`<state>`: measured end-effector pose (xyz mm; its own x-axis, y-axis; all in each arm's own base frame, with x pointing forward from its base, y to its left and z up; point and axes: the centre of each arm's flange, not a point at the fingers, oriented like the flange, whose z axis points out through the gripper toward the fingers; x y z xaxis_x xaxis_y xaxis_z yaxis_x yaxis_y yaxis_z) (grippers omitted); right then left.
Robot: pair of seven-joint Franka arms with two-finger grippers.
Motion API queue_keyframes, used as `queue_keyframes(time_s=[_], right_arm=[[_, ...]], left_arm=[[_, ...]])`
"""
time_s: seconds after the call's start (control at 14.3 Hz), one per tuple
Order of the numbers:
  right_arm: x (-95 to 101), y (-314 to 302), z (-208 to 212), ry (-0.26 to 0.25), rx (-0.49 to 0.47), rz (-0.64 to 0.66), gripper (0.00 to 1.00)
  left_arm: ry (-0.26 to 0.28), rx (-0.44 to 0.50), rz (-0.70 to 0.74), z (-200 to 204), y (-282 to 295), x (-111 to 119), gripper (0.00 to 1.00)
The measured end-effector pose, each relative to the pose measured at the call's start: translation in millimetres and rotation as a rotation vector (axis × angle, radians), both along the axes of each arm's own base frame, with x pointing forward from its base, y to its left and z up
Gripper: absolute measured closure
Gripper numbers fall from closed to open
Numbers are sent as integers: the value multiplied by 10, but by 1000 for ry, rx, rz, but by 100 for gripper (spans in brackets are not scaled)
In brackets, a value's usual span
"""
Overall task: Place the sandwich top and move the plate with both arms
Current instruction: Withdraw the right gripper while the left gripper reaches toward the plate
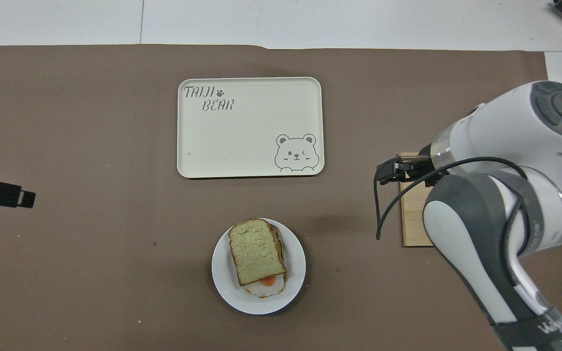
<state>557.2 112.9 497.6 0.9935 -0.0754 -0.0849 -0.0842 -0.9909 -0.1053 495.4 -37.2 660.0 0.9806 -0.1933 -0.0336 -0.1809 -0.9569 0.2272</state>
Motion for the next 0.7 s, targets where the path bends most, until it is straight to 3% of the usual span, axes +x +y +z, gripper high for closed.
queue_keyframes(time_s=[0.28, 0.49, 0.7], right_arm=[[-84, -604, 268, 10, 6, -96, 0], [-164, -821, 460, 11, -26, -115, 0], [-215, -902, 639, 5, -59, -114, 0]], left_arm=[[66, -214, 42, -819, -161, -69, 0], [56, -330, 93, -1480, -204, -140, 0], [57, -440, 124, -2099, -216, -358, 0]])
